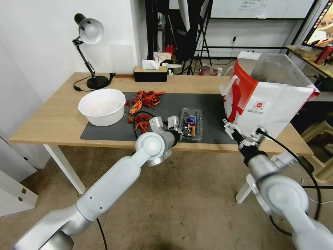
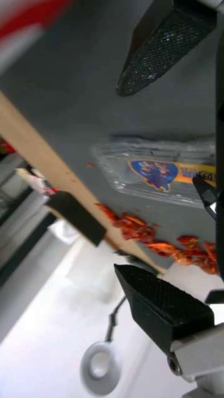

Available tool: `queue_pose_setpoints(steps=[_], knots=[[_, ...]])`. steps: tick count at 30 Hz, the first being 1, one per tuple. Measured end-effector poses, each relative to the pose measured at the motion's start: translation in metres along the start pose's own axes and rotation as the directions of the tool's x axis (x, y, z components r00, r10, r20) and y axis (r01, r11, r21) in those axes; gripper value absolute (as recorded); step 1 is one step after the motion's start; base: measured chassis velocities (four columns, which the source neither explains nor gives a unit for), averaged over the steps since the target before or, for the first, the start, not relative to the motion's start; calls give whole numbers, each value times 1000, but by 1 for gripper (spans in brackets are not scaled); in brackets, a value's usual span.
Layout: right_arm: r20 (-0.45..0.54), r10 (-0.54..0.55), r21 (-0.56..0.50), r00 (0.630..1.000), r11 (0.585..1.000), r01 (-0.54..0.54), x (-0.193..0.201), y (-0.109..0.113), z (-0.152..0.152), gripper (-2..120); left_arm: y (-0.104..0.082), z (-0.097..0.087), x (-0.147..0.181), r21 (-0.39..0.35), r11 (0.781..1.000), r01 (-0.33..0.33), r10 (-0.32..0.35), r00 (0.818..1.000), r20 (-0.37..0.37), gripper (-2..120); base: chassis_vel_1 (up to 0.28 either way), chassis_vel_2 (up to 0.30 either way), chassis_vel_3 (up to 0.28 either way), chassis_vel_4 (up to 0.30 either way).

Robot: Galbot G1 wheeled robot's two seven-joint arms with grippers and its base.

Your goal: Close the takeout container lid, then place the container into the takeout bag.

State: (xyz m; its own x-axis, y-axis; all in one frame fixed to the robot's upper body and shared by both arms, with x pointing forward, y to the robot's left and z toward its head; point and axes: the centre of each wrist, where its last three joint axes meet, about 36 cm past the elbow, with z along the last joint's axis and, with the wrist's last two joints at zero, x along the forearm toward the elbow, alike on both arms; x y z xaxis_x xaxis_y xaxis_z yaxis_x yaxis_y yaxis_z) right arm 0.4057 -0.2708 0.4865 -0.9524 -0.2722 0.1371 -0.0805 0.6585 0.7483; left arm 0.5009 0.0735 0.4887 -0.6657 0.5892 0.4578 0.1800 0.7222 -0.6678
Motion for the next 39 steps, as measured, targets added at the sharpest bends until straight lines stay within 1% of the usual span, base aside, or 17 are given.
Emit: queue_pose_setpoints(steps=[3, 5, 7, 9, 10, 12, 13, 15, 21, 26, 29, 30, 32, 33, 35, 37, 39], knots=[[-44, 12, 11, 999, 1000, -12, -15, 2, 2, 100, 0, 0, 0, -1, 1000, 1, -1, 1000, 3, 0, 0, 0, 0, 0], [-116, 69, 41, 991, 997, -64, -38, 8, 4, 100, -1, 0, -1, 0, 1000, 7, -7, 1000, 9, 0, 0, 0, 0, 0], [-134, 85, 52, 987, 996, -79, -42, 10, 3, 100, -1, 0, -1, 1, 1000, 8, -8, 1000, 10, 0, 0, 0, 0, 0], [-194, 134, 99, 972, 988, -116, -56, 14, -3, 100, 0, 0, 0, 1, 1000, 11, -11, 1000, 10, 0, 0, 0, 0, 0], [-194, 134, 99, 972, 988, -116, -56, 14, -3, 100, 0, 0, 0, 1, 1000, 11, -11, 1000, 10, 0, 0, 0, 0, 0], [-245, 152, 114, 957, 985, -127, -65, 17, -13, 100, 2, 0, -1, 5, 1000, 14, -14, 1000, 10, 0, 0, 0, 0, 0], [-245, 152, 114, 957, 985, -127, -65, 17, -13, 100, 2, 0, -1, 5, 1000, 14, -14, 1000, 10, 0, 0, 0, 0, 0], [-292, 157, 129, 943, 984, -124, -73, 18, -23, 100, 4, 1, -2, 7, 1000, 16, -16, 1000, 13, 0, 0, 0, 0, 0], [-341, 132, 132, 931, 987, -91, -87, 18, -33, 100, 5, -2, -5, 20, 1000, 21, -22, 999, 31, 0, 0, 0, 0, 0], [-376, 147, 144, 915, 985, -99, -100, 23, -38, 100, 5, -1, -5, 21, 1000, 23, -23, 999, 35, 0, 0, 0, 0, 0], [-417, 178, 144, 891, 981, -129, -118, 32, -41, 100, 4, 0, -5, 20, 1000, 23, -24, 999, 36, 0, 0, 0, 0, 0], [-417, 178, 144, 891, 981, -129, -118, 32, -41, 100, 4, 0, -5, 20, 1000, 23, -24, 999, 36, 0, 0, 0, 0, 0], [-447, 190, 142, 874, 980, -141, -124, 36, -42, 100, 3, 1, -4, 19, 1000, 24, -24, 999, 37, 0, 0, 0, 0, 0], [-447, 190, 142, 874, 980, -141, -124, 36, -42, 100, 3, 1, -4, 19, 1000, 24, -24, 999, 37, 0, 0, 0, 0, 0], [-485, 213, 134, 848, 976, -169, -130, 42, -44, 93, 4, 1, -4, 19, 999, 25, -26, 999, 37, 0, 0, 0, 0, 0], [-495, 221, 132, 841, 975, -178, -131, 43, -45, 91, 4, 1, -3, 20, 999, 25, -26, 999, 38, 0, 0, 0, 0, 0], [-512, 229, 127, 828, 973, -191, -134, 43, -47, 80, 4, 2, -2, 21, 999, 25, -26, 999, 39, 0, 0, 0, 0, 0]])
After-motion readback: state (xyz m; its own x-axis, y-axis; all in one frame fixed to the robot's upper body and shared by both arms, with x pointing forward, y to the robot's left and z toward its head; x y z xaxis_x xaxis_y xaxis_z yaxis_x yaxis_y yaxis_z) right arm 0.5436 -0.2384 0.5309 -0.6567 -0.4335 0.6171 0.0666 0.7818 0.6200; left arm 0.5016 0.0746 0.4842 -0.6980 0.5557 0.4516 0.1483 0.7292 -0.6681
